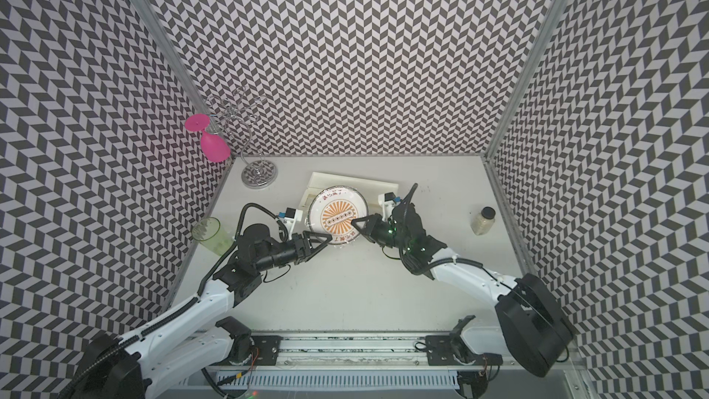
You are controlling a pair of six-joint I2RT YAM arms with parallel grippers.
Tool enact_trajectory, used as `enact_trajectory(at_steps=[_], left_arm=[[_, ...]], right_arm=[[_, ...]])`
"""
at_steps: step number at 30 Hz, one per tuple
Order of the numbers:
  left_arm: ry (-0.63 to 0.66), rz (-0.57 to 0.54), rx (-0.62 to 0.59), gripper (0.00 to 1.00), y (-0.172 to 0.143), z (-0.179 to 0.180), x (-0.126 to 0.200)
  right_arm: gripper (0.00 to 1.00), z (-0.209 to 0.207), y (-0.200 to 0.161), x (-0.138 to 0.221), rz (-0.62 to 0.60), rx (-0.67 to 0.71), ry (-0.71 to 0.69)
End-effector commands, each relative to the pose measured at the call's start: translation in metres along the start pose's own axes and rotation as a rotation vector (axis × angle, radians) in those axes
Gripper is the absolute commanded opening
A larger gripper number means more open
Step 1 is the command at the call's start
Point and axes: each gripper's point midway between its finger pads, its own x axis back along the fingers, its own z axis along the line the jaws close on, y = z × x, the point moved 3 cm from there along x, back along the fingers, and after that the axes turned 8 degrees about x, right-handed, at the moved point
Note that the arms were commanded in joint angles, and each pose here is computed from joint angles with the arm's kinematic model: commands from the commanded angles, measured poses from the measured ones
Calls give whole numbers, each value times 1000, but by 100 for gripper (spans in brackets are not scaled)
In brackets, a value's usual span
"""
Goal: Wrap the plate with plastic wrap
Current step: Cover the plate with plastic wrap.
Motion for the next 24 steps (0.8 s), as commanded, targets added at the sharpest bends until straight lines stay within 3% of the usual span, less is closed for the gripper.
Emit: enact_trajectory(at_steps=[1,7,14,16,18,20,24], left_arm=[[-83,-59,-84,51,18,-28,1],[-114,-72,-97,19,26,-33,1],[-130,-69,-46,0,23,-25,0],[-133,-68,-15,0,23,-23,-1],[-142,-65,19,0,22,-21,-1],[-152,-82,39,0,23,-21,1],[-135,-122,65,0,27,-11,3]], right_arm=[[0,41,7,9,-44,28,135],[0,35,-13,12,12,-22,187],[3,36,-16,13,23,-41,221],[16,32,-16,13,25,-56,211],[43,25,-15,14,24,-77,191],[58,16,-16,17,34,-98,158],[72,-3,-27,25,68,-136,81]])
